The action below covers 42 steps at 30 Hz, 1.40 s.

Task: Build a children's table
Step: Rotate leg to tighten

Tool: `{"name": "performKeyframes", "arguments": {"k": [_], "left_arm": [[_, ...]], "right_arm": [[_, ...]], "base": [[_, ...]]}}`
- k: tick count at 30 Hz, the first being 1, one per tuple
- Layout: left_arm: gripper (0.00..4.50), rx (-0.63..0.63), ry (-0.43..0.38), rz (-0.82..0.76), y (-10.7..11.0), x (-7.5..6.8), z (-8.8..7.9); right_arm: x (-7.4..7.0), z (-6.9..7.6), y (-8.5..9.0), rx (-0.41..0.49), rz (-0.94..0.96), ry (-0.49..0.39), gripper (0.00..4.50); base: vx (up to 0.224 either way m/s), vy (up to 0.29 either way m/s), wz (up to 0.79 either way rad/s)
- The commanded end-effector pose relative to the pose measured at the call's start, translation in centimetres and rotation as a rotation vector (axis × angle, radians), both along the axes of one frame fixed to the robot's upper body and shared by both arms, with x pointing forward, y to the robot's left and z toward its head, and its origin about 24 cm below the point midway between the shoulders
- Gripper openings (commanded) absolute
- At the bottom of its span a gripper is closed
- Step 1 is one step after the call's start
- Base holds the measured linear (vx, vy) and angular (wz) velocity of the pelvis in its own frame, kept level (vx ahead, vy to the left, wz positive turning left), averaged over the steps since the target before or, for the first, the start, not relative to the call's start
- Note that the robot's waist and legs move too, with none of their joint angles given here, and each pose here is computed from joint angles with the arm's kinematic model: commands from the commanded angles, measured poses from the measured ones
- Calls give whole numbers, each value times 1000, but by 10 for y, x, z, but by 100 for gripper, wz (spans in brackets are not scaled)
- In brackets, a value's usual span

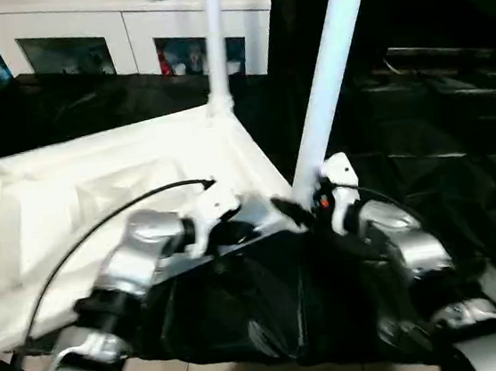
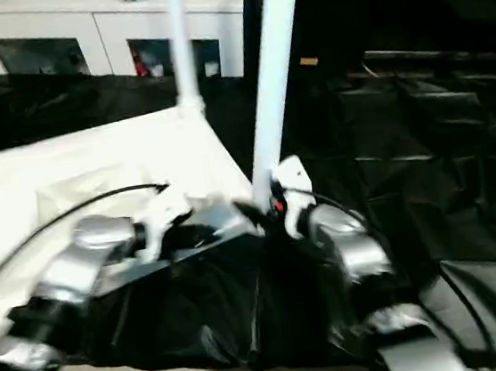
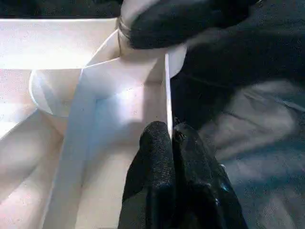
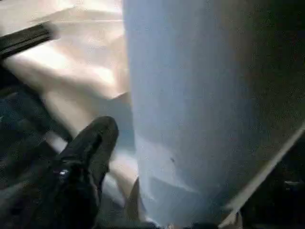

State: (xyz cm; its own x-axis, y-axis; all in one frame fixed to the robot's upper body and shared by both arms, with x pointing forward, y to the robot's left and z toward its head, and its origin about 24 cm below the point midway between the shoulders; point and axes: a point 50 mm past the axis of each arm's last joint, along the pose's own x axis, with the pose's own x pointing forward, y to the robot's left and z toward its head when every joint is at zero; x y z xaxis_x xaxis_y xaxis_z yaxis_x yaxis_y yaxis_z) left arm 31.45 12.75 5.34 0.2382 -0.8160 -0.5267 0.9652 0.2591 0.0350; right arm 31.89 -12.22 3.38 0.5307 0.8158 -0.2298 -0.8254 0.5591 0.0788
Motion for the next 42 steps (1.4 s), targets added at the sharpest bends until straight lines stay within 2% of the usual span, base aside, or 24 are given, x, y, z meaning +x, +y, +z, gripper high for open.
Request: {"name": "performKeyframes", "arguments": {"k": [1,6,7,9,12,17,20,26,33,34,37,42], "left_arm": [[0,-19,16,-134,-17,-8,2],[0,-10,32,-204,-10,-13,6],[0,-12,39,-224,-8,-15,8],[0,-16,42,-236,-7,-16,9],[0,-15,49,-255,-3,-18,11],[0,-13,65,-264,0,-21,10],[0,-17,73,-265,0,-22,9],[0,-35,83,-237,-1,-22,8],[0,-44,52,-80,-10,-8,2],[0,-51,37,-31,-19,-4,1],[0,-70,23,33,-36,2,1],[0,-88,0,133,-63,10,2]], "right_arm": [[-20,-14,20,-20,228,94,377],[-30,-12,12,-26,374,129,377],[-32,-13,10,-34,400,144,353],[-34,-13,8,-41,417,154,353],[-36,-12,4,-43,443,173,314],[-41,-12,3,-36,470,192,295],[-43,-12,3,-31,481,201,265],[-46,-14,7,-3,470,211,247],[-34,-18,14,51,244,181,243],[-27,-23,17,42,121,182,241],[-18,-32,21,25,-60,216,234],[-7,-40,34,21,-262,262,222]], "base": [[0,0,0],[0,0,0],[0,0,0],[0,0,0],[0,0,0],[0,0,0],[0,0,0],[0,0,0],[0,0,0],[0,0,0],[0,0,0],[0,0,0]]}}
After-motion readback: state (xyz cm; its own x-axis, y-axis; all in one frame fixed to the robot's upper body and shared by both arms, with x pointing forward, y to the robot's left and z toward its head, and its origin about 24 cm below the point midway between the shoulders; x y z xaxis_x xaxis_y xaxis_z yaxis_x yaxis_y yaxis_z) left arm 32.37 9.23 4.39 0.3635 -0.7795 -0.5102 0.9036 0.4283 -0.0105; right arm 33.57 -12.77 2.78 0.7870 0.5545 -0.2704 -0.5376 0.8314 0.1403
